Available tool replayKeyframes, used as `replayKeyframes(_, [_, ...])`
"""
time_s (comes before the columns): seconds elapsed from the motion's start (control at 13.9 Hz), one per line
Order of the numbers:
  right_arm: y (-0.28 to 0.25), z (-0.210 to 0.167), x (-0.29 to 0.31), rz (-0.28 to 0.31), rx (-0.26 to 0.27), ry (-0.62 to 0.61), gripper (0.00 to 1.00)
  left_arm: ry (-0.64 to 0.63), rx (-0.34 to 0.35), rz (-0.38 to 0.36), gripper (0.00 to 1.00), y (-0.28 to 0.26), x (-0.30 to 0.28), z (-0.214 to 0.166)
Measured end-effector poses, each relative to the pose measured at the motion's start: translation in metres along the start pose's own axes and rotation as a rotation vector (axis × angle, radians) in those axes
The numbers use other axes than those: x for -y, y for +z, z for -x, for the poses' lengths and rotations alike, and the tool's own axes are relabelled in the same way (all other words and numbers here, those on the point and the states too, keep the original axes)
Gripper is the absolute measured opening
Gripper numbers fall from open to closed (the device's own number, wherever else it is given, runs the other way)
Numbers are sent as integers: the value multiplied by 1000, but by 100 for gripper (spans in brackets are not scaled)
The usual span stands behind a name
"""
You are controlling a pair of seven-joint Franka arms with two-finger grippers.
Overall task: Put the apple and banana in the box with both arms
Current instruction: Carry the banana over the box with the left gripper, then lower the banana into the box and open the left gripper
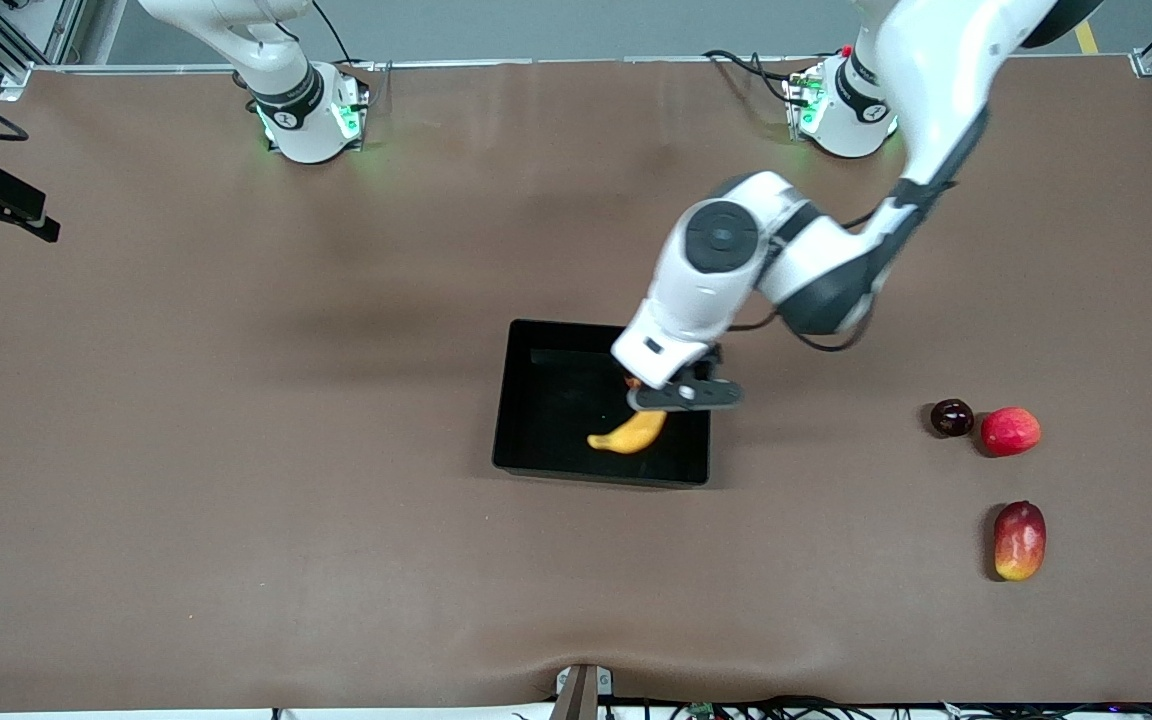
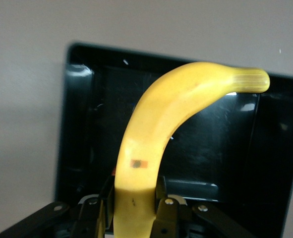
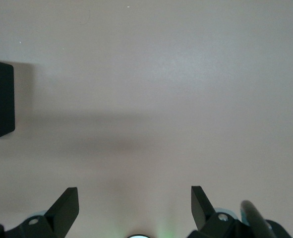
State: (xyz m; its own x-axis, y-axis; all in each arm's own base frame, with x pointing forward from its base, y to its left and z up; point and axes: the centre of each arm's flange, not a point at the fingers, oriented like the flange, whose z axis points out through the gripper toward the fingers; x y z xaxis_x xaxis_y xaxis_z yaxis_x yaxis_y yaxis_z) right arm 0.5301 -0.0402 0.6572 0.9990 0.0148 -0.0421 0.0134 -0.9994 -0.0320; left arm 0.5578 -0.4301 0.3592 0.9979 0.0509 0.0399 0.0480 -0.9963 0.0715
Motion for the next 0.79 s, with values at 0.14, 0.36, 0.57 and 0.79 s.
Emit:
replayKeyframes(0.14, [1,0,0,0,0,0,100,1,-10,2,35,17,-20,14])
replayKeyframes(0.36, [1,-1,0,0,-2,0,100,12,-46,49,35,43,-36,17])
replayKeyframes(0.57, [2,-2,0,1,-9,0,100,21,-92,46,35,80,-47,21])
replayKeyframes(0.79, [2,-3,0,1,-11,0,100,32,-106,81,35,112,-58,29])
